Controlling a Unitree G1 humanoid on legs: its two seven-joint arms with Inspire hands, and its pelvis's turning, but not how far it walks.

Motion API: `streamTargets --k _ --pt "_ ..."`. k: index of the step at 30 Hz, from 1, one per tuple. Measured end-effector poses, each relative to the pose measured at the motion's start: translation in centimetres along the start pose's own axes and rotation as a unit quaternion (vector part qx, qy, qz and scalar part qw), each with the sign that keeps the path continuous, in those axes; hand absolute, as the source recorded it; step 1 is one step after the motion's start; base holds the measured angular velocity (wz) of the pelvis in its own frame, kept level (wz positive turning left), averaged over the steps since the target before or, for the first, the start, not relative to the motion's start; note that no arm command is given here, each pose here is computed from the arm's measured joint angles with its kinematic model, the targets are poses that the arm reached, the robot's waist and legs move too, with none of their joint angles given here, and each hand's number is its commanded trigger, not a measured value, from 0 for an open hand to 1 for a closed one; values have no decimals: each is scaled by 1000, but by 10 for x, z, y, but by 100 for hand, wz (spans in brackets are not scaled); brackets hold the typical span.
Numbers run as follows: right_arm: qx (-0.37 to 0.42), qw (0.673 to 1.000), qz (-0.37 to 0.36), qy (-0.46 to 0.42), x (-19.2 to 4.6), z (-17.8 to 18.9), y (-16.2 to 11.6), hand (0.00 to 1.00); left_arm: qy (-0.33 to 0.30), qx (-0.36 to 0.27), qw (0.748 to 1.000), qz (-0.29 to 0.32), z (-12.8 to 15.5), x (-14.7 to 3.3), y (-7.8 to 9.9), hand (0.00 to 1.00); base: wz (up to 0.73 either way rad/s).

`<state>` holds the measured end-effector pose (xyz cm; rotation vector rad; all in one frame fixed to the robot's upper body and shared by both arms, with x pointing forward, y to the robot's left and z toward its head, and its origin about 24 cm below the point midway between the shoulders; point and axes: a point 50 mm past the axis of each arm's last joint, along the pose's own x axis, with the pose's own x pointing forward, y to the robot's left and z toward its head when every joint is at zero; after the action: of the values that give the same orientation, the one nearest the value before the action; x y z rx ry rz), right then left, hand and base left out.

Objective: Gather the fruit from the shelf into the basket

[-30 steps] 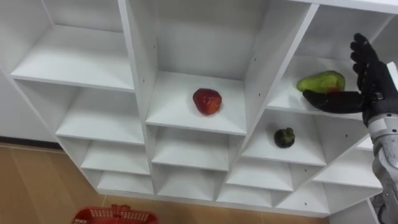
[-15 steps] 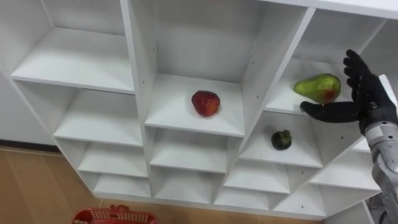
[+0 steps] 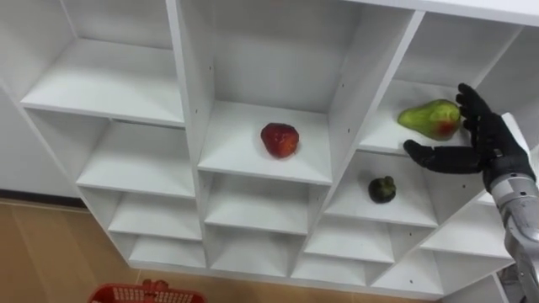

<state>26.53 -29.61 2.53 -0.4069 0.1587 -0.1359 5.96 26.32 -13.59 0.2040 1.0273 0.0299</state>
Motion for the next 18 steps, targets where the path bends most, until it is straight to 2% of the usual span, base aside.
streamTargets --k 18 --pt "-36 999 27 -6 4 5 2 0 -2 -1 1000 -6 2 1 -1 100 0"
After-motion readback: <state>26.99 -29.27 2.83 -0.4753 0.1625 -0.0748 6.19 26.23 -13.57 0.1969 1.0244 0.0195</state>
